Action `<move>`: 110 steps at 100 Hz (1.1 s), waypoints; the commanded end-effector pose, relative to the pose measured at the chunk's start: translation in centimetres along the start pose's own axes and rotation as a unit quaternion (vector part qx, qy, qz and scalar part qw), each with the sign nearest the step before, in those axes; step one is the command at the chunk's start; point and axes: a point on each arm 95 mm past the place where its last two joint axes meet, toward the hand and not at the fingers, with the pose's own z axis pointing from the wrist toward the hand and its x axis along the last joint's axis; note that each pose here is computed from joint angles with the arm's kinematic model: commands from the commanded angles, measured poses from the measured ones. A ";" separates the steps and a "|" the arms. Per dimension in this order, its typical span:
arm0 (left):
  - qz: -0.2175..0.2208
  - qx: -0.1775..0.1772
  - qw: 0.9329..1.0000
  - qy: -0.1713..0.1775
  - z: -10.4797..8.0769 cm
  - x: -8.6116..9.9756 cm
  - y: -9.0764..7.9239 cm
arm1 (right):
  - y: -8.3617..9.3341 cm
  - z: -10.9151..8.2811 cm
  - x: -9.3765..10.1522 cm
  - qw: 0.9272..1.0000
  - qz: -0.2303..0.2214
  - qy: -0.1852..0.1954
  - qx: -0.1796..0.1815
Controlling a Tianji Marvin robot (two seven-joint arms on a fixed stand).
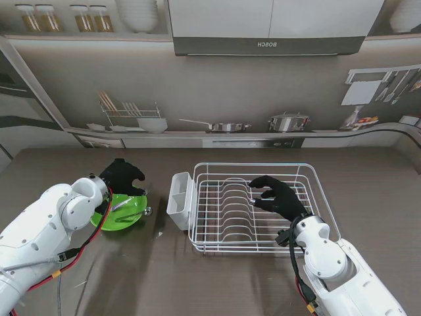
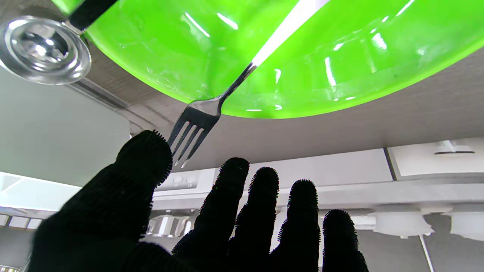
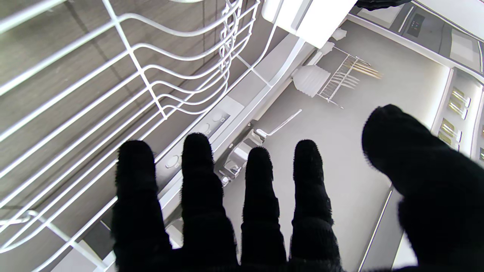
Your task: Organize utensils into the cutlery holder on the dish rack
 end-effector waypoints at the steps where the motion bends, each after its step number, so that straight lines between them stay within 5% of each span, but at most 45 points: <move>1: 0.000 -0.012 1.000 0.002 0.2 0.0 0.1 | -0.4 -0.2 0.1 1.000 0.003 0.000 0.009; 110: -0.032 -0.038 0.999 -0.006 1.8 0.2 1.5 | -0.2 -0.3 0.3 1.000 0.005 -0.004 0.008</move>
